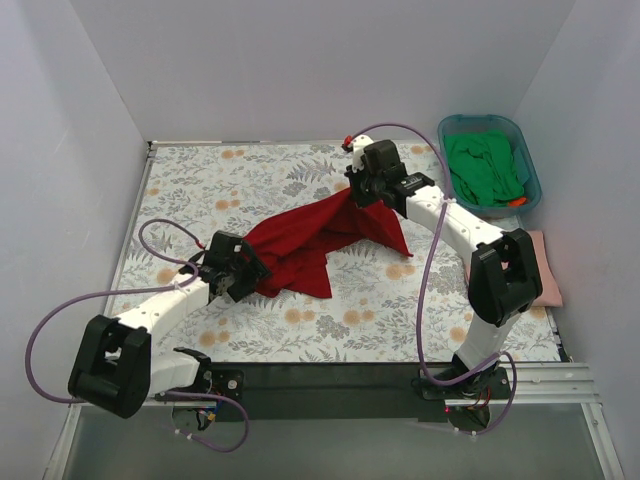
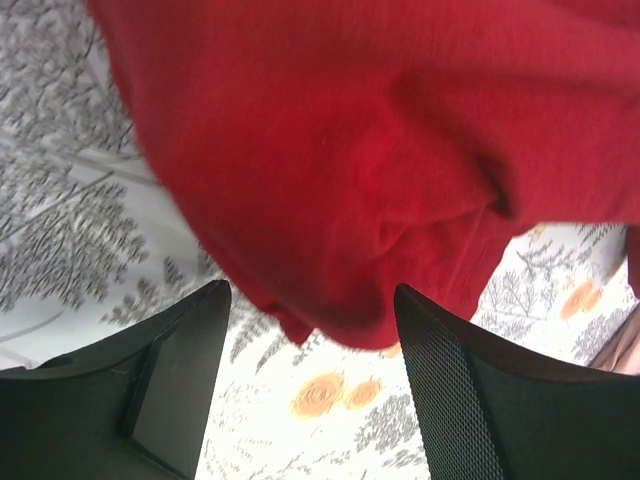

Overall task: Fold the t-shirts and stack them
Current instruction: Flatten the tshirt out

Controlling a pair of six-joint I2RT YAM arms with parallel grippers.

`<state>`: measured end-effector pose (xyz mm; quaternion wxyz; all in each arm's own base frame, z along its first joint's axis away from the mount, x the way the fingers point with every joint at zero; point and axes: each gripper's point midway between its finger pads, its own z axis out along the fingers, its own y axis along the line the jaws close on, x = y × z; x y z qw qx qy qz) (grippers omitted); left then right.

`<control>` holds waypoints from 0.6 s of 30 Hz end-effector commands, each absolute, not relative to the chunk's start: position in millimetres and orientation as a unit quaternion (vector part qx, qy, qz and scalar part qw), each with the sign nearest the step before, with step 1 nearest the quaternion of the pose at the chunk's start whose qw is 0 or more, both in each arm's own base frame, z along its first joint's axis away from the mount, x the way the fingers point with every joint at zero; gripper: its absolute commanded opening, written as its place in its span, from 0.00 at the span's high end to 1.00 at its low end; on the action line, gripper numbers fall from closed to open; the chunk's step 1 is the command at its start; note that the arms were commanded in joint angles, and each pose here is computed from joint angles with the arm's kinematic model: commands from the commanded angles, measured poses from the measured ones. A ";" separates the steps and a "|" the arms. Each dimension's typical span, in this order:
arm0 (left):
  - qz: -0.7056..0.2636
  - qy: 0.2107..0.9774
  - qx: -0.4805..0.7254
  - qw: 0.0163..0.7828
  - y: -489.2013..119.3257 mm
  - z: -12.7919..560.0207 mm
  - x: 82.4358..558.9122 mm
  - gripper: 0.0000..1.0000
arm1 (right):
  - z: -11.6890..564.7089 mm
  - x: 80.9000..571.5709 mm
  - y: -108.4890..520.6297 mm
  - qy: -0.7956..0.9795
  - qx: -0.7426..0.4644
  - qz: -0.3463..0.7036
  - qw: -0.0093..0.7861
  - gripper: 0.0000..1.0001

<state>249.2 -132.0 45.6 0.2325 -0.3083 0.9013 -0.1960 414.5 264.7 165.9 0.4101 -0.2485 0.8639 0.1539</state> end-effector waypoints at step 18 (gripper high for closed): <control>0.042 0.864 -0.233 0.445 -22.6 200.1 267.4 1.00 | 244.3 391.3 190.3 0.848 -0.231 0.079 0.470 0.99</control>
